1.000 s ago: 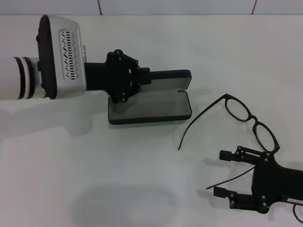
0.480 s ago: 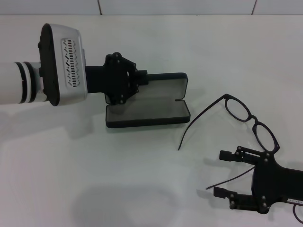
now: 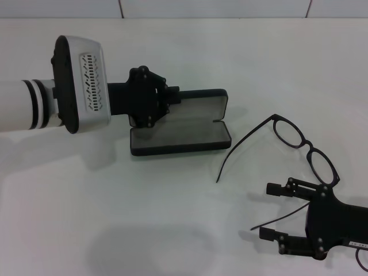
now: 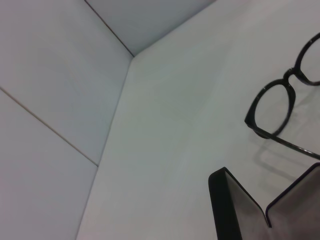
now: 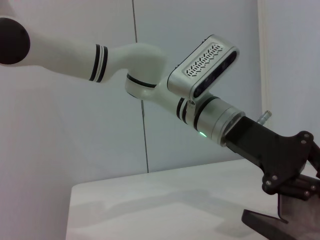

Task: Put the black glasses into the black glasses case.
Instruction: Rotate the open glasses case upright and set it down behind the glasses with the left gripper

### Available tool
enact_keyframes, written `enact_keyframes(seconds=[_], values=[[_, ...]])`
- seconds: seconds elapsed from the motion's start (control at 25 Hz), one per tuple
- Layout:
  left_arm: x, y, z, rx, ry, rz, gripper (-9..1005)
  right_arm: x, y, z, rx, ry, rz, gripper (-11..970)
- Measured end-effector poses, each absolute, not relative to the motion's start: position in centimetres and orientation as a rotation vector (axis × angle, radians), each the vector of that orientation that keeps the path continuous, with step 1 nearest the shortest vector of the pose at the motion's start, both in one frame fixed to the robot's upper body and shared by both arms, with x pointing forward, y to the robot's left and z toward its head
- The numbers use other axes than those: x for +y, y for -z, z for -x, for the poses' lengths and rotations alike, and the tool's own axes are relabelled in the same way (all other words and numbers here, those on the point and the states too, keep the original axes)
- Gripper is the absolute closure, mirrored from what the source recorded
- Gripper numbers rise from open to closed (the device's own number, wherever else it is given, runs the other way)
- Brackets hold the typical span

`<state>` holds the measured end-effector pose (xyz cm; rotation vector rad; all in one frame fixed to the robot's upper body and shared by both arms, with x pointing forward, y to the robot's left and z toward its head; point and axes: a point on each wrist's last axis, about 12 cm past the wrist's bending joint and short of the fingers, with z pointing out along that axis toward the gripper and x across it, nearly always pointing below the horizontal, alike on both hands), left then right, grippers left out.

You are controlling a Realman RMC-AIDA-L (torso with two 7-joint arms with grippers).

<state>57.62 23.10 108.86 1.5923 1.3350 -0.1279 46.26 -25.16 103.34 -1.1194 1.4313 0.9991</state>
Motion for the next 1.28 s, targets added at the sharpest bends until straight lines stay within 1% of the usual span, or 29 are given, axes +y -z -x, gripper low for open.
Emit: enact_keyframes(seconds=[0.52, 0.68, 0.96, 1.2, 1.28], values=[[23.2, -108.4, -57.5, 1.306, 0.107, -1.545, 772, -25.1, -103.4, -46.2, 1.428, -1.002, 1.119, 203], [23.3, -107.6, -57.1, 1.296, 0.082, -1.554, 755, -25.1, -103.4, -46.2, 1.428, -1.002, 1.12, 203], [23.3, -107.0, -56.9, 1.282, 0.04, -1.533, 727, -25.1, -103.4, -46.2, 1.428, -1.002, 1.12, 203], [23.2, -106.6, -56.4, 1.276, 0.039, -1.549, 666, -25.2, -103.4, -46.2, 1.429, -1.002, 1.119, 203], [23.2, -106.6, -56.3, 1.277, 0.038, -1.552, 666, -25.2, -103.3, -46.2, 1.43, -1.002, 1.118, 203]])
